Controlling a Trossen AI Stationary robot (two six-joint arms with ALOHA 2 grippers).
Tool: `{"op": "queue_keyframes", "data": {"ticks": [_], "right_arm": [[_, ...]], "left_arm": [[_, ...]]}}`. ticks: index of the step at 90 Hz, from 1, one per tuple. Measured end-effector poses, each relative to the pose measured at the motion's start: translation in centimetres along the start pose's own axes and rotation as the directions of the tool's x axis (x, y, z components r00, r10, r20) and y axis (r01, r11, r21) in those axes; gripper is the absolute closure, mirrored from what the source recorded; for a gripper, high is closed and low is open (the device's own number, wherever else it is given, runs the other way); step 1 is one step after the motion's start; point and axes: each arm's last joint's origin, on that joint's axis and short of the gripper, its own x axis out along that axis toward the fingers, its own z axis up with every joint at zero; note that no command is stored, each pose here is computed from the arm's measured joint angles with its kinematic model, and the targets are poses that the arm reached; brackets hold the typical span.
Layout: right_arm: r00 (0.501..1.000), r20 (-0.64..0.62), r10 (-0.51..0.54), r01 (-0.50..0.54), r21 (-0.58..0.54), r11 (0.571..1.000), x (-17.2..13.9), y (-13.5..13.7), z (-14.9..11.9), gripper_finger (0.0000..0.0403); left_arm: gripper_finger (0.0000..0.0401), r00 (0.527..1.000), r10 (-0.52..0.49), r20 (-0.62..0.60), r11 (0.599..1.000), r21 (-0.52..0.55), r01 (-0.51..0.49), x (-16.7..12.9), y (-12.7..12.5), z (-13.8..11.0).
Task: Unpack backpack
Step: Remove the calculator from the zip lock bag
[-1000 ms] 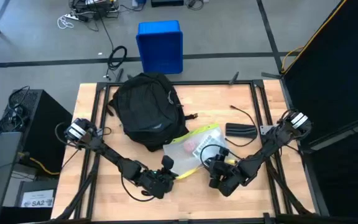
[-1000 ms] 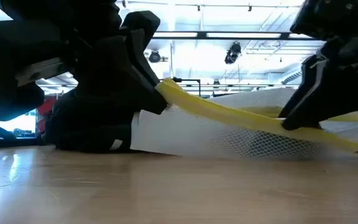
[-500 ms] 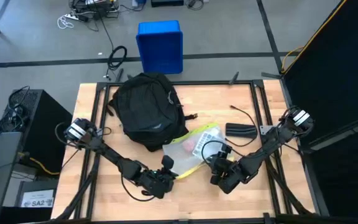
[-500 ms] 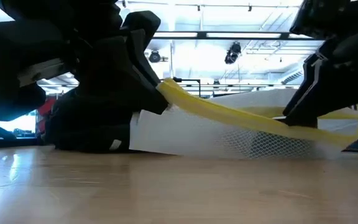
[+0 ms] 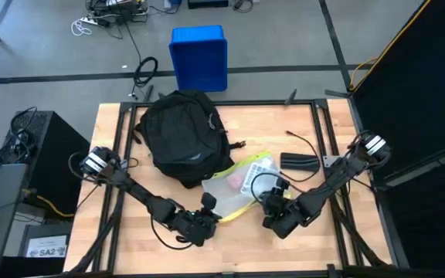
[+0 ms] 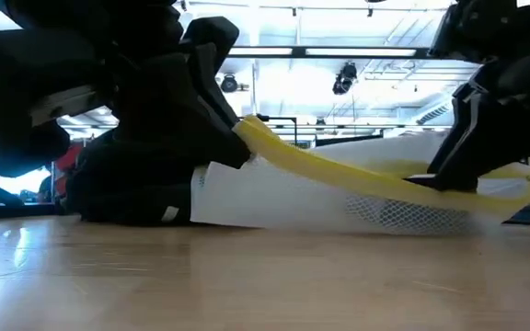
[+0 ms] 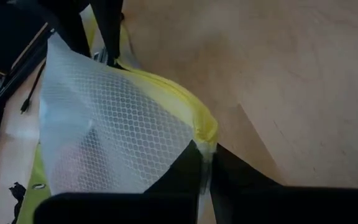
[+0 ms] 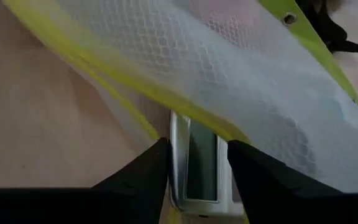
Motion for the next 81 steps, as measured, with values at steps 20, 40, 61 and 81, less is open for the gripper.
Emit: {"op": "queue_keyframes", "data": {"ticks": [20,40,61,81], "right_arm": [[1.000,0.029,0.006,-0.006,0.023,1.000,-0.5,-0.3,0.5,0.0256],[0.997,0.003,0.073,-0.073,0.000,0.997,-0.5,0.2,0.5,0.0261],[0.981,0.060,0.183,-0.182,-0.029,0.983,-1.5,1.4,0.9,0.0250],[0.975,0.013,0.224,-0.223,-0.036,0.974,-1.6,1.6,0.6,0.0253]], "left_arm": [[0.0401,1.000,-0.028,0.007,1.000,-0.002,0.028,0.0,0.0,0.0],[0.0401,0.999,-0.033,0.007,0.999,-0.004,0.033,0.1,0.1,0.0],[0.0401,0.999,-0.033,0.006,0.999,-0.003,0.033,0.1,0.1,0.0],[0.0401,0.999,-0.032,0.006,0.999,-0.003,0.032,0.1,0.1,0.0]]}}
